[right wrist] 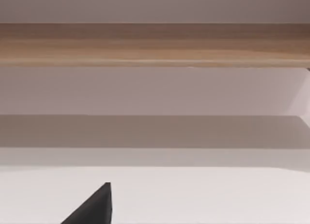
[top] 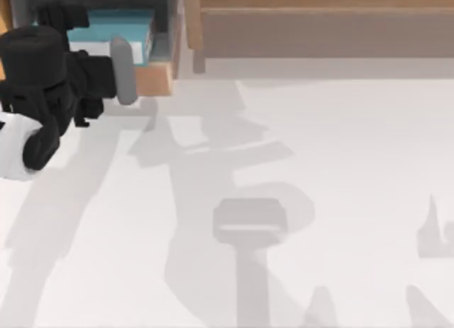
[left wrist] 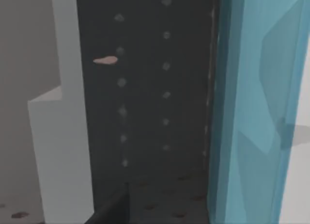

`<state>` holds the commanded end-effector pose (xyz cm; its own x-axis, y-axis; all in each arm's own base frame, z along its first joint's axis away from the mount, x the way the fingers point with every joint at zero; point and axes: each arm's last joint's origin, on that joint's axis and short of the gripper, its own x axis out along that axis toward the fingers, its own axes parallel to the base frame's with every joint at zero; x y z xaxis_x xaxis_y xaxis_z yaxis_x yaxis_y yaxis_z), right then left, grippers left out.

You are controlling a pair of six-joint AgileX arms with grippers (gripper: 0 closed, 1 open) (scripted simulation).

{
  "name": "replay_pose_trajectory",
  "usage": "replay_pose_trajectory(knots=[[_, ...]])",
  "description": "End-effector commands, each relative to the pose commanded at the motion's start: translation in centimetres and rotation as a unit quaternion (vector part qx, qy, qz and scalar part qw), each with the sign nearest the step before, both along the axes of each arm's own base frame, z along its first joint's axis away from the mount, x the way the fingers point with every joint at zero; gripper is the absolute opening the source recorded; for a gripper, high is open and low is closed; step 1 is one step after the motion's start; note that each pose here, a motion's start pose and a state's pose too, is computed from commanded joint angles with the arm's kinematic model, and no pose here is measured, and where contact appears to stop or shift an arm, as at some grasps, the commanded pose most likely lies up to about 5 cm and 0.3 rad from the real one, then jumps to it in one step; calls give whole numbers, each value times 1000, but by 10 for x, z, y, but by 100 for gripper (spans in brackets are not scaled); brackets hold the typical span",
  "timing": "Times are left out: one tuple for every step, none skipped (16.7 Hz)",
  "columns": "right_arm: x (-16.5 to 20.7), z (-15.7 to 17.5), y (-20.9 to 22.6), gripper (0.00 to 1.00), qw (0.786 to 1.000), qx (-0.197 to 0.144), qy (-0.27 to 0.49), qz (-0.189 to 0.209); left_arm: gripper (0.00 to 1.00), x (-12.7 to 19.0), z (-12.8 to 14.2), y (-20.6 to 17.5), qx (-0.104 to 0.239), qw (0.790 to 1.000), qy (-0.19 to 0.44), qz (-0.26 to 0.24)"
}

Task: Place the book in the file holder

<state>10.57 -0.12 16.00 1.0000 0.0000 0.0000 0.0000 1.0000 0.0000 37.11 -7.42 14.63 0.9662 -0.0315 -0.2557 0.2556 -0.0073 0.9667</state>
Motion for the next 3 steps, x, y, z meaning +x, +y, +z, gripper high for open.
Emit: replay_pose_trajectory(knots=[[0,0,0,100,1000,0,0,0,100,0,0,0,0,1000,0,0],[0,0,0,100,1000,0,0,0,100,0,0,0,0,1000,0,0],[0,0,0,100,1000,0,0,0,100,0,0,0,0,1000,0,0]])
